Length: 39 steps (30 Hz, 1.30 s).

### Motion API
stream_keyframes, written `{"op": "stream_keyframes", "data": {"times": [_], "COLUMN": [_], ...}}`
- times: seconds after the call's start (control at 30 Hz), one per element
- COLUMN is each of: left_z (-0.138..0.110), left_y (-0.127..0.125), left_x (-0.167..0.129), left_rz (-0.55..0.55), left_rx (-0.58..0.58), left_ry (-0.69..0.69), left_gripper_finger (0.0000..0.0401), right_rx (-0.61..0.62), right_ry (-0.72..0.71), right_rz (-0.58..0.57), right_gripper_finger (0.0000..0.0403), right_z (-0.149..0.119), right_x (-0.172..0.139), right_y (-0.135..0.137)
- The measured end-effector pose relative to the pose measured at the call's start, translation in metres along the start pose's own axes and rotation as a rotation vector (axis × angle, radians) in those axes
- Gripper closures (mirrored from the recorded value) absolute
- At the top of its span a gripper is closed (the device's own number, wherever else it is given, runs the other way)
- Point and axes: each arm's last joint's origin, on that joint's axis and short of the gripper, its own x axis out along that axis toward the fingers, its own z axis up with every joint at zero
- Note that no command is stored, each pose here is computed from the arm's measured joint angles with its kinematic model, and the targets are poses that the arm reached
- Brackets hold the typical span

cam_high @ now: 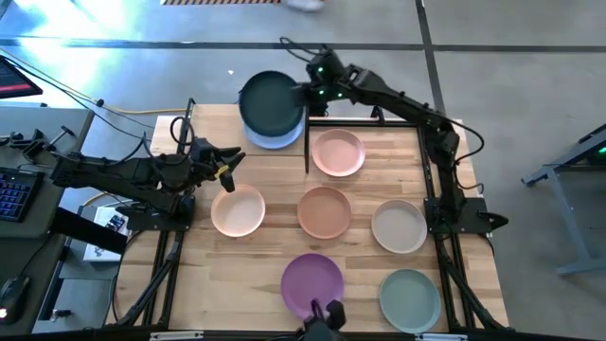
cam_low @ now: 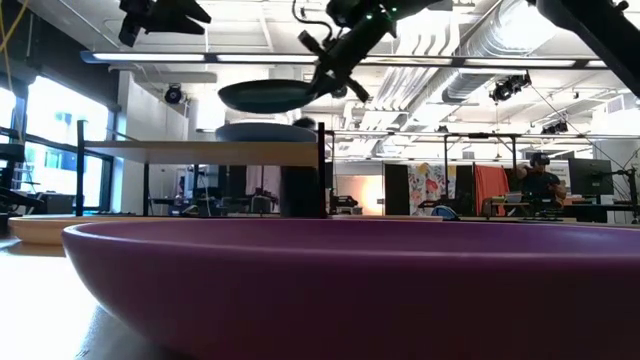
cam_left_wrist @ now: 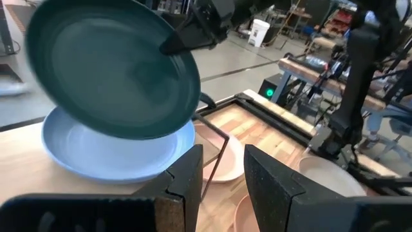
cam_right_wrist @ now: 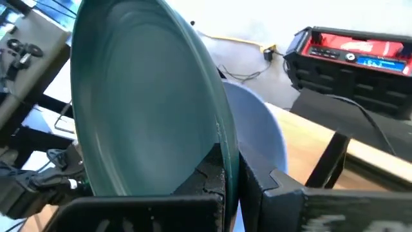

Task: Place and stack plates onto a shelf
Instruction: Stack the dark green plate on top of the blue plate on the shelf

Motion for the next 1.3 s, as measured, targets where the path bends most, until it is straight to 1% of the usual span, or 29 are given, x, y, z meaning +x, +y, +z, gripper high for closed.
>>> {"op": "stream_keyframes", "data": {"times": [0.13,0.37,0.5,0.63,0.83,1.3], "left_z": [-0.002,-0.003,-0.004,-0.004,-0.005,-0.005], "left_y": [0.001,0.001,0.001,0.001,0.002,0.002], "left_x": [0.000,0.000,0.000,0.000,0.000,0.000], "left_rz": [0.007,-0.011,-0.009,-0.009,-0.008,-0.007], "left_rx": [0.018,0.023,0.033,0.033,0.037,0.036], "left_ry": [0.018,0.033,0.045,0.045,0.048,0.048], "left_gripper_finger": [0.0298,0.0298,0.0298,0.0298,0.0298,0.0298], "right_rx": [0.029,0.062,0.074,0.069,0.070,0.046], "right_ry": [0.011,-0.020,0.019,0.043,0.027,0.055], "right_rz": [-0.011,-0.056,-0.085,-0.109,-0.120,-0.143], "right_gripper_finger": [0.0403,0.0403,0.0403,0.0403,0.0403,0.0402], "right_z": [-0.006,-0.007,-0.015,-0.023,-0.022,-0.027], "right_x": [0.005,0.005,0.014,0.024,0.025,0.032], "right_y": [0.004,0.005,0.005,0.006,0.004,0.000]}}
